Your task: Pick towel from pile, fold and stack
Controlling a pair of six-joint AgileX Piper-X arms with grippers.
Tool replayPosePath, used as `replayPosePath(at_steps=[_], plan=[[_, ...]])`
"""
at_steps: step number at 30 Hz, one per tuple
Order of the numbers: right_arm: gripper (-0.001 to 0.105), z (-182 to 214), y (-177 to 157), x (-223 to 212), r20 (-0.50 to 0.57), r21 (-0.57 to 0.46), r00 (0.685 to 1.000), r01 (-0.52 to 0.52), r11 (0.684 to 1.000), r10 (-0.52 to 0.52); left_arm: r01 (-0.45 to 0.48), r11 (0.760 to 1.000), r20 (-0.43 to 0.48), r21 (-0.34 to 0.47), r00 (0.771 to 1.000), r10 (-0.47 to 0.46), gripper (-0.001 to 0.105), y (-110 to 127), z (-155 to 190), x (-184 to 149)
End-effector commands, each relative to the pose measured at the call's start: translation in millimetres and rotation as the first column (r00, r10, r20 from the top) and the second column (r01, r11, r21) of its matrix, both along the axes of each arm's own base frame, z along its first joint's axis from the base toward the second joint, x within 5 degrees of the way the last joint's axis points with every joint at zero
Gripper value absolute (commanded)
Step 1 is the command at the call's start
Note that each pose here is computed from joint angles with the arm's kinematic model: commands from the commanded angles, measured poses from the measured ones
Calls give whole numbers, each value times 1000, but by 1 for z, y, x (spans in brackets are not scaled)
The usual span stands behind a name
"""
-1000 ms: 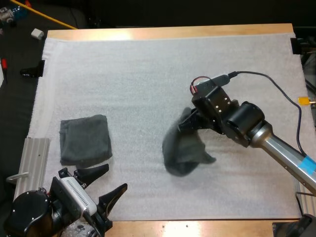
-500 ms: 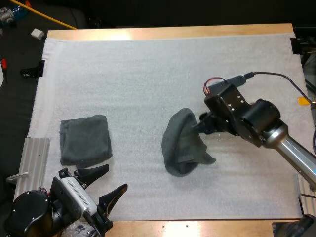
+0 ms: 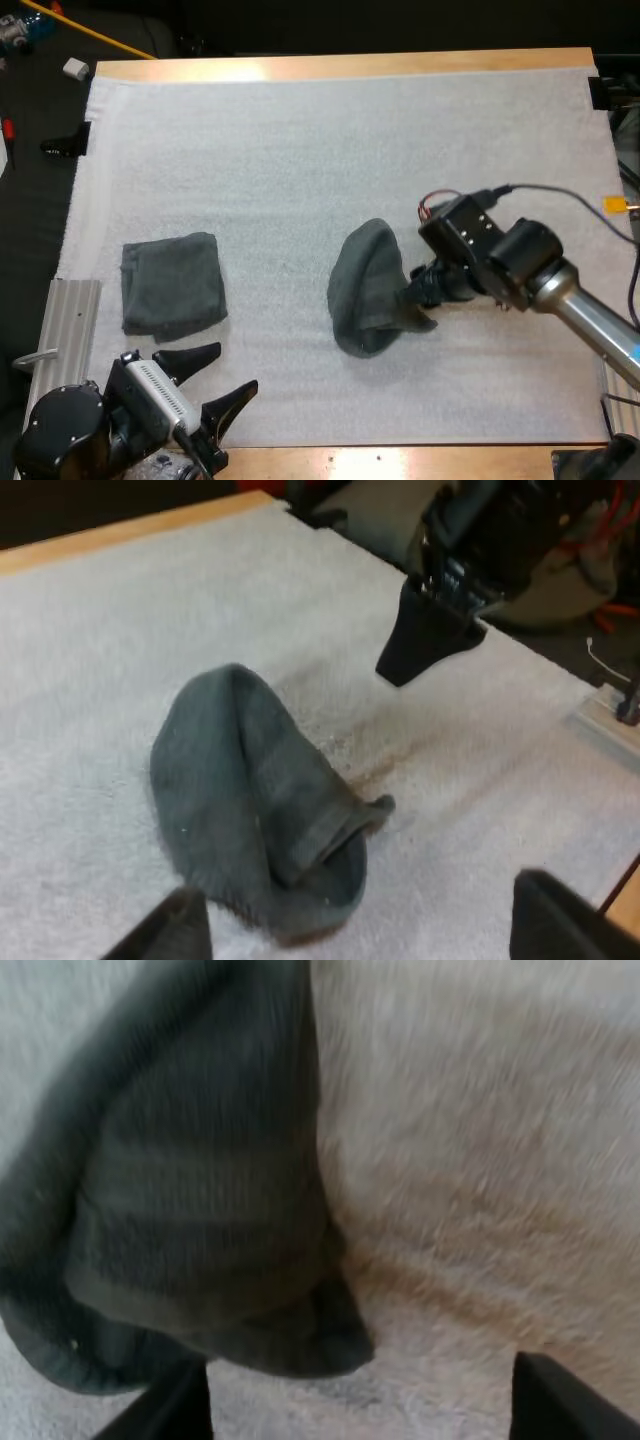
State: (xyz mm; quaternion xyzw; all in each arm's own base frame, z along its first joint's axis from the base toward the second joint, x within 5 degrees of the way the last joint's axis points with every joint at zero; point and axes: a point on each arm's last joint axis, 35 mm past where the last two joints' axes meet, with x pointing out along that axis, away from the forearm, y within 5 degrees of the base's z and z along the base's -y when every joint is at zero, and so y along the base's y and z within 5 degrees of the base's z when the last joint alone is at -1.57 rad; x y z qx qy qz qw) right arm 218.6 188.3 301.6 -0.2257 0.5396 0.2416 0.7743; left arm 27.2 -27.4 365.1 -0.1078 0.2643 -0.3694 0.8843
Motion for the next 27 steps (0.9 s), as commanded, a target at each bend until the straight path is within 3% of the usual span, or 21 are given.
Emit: replayPosePath(at_steps=[1, 12, 17, 20, 27], plan=[[59, -24, -3, -4, -55, 26, 998, 15, 1000, -14, 4, 1000, -62, 6, 998, -3, 61, 1, -4, -2], [60, -88, -7, -14, -125, 132, 986, 125, 983, -109, 4, 999, -185, 48, 983, 5, 61, 3, -16, -9], [59, -106, -6, -16, -161, 164, 977, 168, 972, -142, 6, 999, -198, 52, 980, 5, 61, 3, -17, -10], [58, -105, -8, -16, -132, 158, 982, 158, 975, -138, 5, 999, -178, 47, 984, 4, 61, 3, -15, -10], [48, -137, -9, -17, -160, 131, 972, 192, 972, -171, 4, 999, -182, 46, 983, 4, 61, 4, -16, -11]])
